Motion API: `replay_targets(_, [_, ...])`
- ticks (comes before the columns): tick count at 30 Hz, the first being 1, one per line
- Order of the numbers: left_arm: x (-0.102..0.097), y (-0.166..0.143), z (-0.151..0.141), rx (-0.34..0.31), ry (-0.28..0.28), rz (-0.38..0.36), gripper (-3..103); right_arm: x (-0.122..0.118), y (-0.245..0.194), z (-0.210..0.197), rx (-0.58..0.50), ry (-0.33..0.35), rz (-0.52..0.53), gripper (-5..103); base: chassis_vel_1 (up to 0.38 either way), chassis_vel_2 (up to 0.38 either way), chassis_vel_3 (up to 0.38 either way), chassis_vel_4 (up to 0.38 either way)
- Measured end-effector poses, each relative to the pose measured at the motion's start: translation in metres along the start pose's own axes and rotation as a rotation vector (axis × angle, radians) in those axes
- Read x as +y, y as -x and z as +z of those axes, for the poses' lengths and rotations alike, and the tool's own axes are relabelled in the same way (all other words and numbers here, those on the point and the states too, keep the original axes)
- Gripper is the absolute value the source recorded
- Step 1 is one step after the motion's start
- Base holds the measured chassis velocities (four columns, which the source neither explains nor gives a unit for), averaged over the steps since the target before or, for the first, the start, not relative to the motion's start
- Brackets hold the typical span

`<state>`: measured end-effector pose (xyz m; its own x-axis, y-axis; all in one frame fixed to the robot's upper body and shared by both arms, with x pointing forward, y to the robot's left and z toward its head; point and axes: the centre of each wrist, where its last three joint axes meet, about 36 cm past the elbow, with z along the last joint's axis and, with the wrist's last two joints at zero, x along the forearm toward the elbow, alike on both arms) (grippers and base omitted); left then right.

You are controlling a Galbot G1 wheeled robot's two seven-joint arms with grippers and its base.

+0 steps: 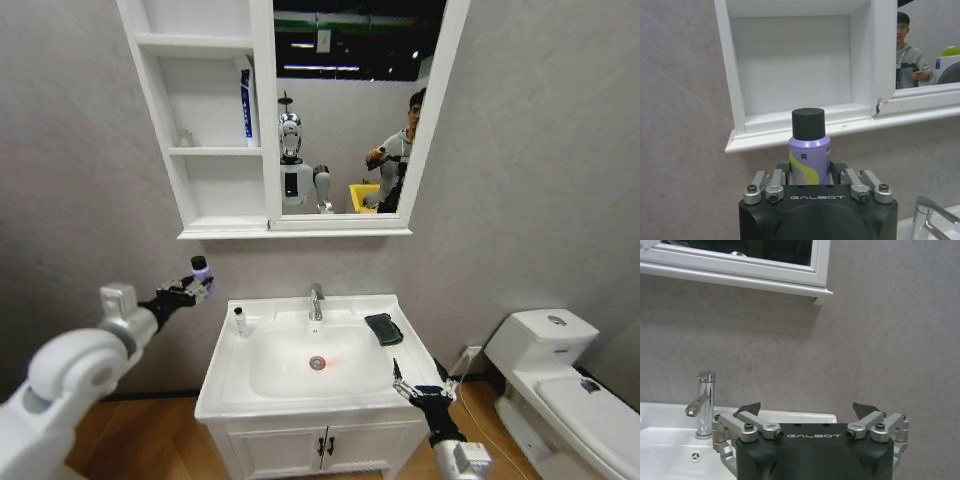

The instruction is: Move facial cleanser and shampoo from washbasin to cabinet, then wipe washbasin with towel.

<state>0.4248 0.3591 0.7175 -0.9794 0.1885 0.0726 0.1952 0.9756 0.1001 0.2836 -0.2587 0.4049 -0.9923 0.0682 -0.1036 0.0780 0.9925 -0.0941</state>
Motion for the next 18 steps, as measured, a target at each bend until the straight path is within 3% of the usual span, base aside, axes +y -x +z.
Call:
replay_targets(4, [0.01,0.012,-0.019,-0.018,-0.001,-0.012,42,0.001,0.0,0.0,-0.001,-0.001,-0.001,100,0.0,0.0,0.0,0.0])
replay_targets(11, [0.036,0.061,-0.069,-0.066,-0.025,-0.06,42,0.0,-0.001,0.001,0.001,-0.012,0.0,100,0.0,0.0,0.0,0.0])
replay_targets(18, [0.049,0.107,-0.089,-0.043,-0.012,-0.065,42,-0.001,-0.001,0.002,0.005,-0.017,0.003,100,0.0,0.0,0.0,0.0])
